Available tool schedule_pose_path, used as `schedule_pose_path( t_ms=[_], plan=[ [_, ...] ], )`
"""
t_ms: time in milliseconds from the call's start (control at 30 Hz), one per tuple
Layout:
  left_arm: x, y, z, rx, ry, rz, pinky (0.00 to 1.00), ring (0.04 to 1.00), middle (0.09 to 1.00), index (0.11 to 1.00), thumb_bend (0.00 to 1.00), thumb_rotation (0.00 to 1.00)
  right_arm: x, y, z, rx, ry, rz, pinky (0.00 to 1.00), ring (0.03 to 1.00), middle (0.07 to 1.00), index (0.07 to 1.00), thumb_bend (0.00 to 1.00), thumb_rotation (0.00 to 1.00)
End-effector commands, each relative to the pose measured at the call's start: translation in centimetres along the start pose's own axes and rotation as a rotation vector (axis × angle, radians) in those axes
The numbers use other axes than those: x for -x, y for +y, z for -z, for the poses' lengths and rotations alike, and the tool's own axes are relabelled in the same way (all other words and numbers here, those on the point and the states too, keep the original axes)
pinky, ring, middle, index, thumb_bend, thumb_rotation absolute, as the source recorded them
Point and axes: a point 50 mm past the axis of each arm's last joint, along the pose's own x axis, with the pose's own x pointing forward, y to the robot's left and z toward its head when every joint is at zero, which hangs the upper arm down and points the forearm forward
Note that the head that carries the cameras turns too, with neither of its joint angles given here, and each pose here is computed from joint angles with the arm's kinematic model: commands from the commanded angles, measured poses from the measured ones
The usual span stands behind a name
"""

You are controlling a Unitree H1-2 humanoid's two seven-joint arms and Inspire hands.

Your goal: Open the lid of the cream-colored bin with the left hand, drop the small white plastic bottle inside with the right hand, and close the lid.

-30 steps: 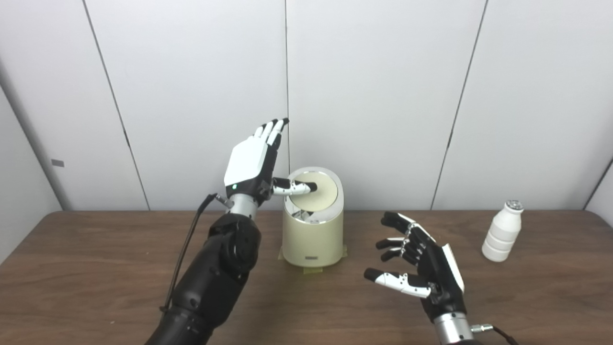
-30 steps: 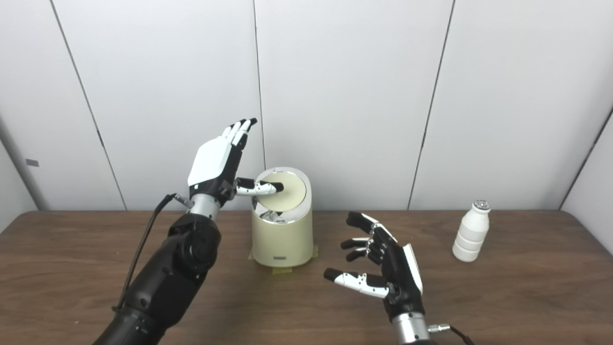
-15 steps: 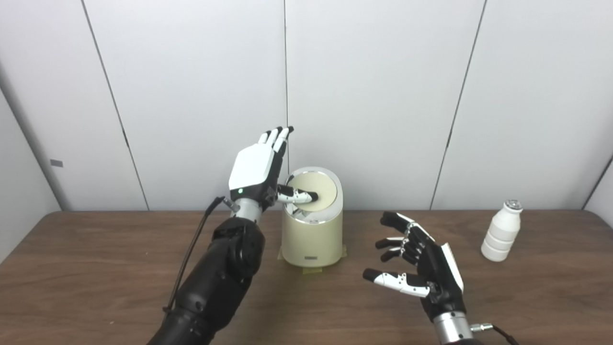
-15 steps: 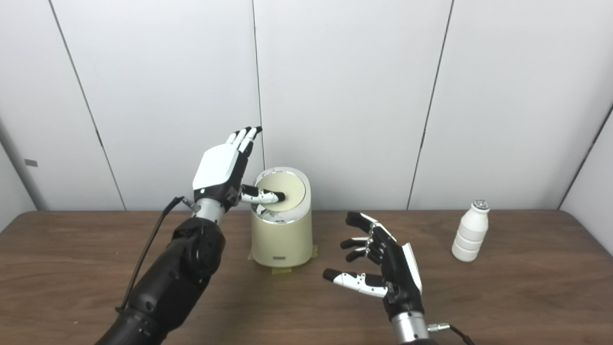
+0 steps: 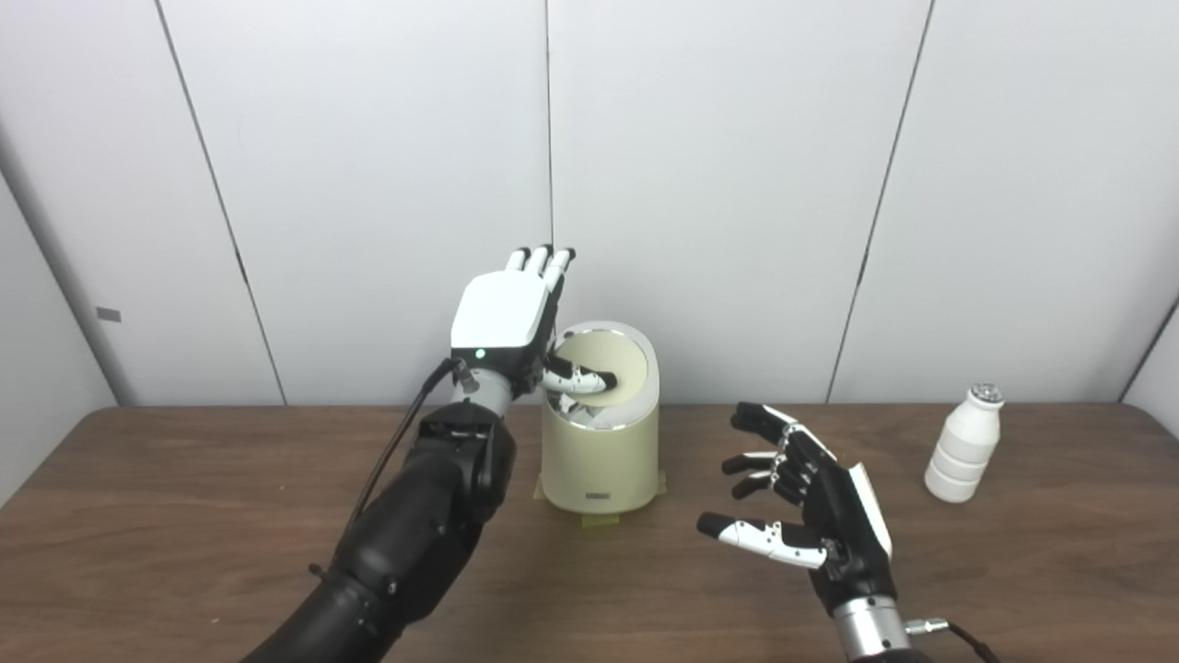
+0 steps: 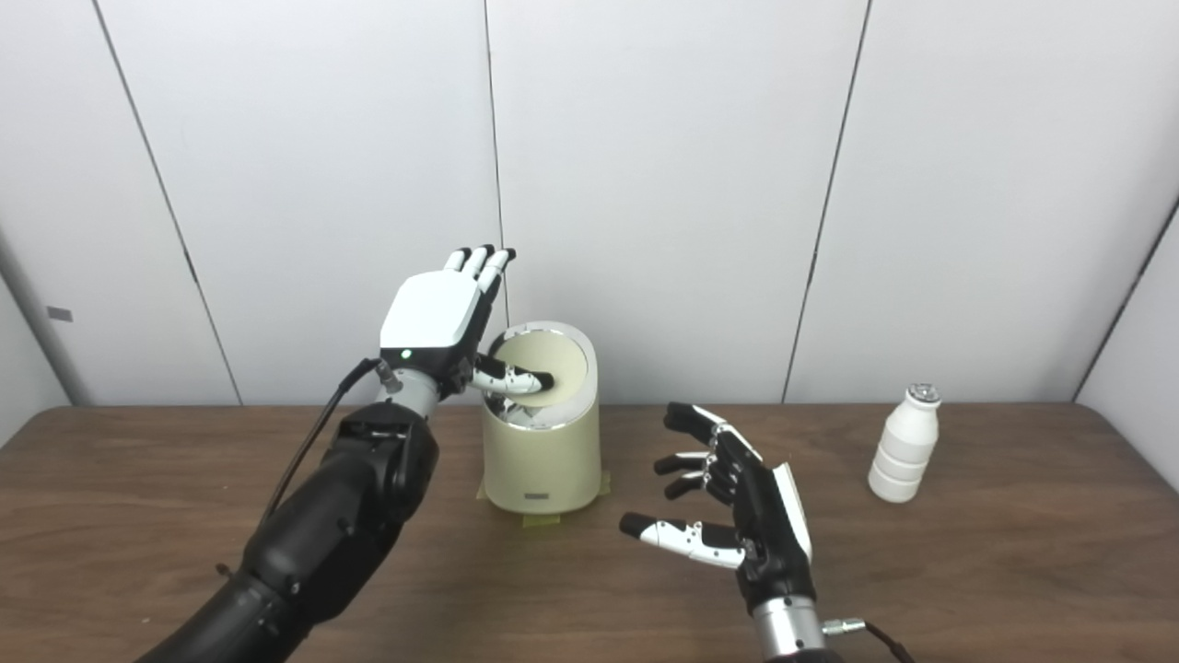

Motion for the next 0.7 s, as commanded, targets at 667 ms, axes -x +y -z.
schedule_pose_path(
  t_ms=[667],
  plan=[
    [1.5, 5.6, 1.1, 0.65, -0.1, -0.151, 0.79, 0.961, 0.989, 1.0, 0.88, 0.26, -1.2, -0.2, -1.6, -0.026, -0.083, 0.005, 0.46, 0.587, 0.779, 0.759, 0.83, 0.15]
  ],
)
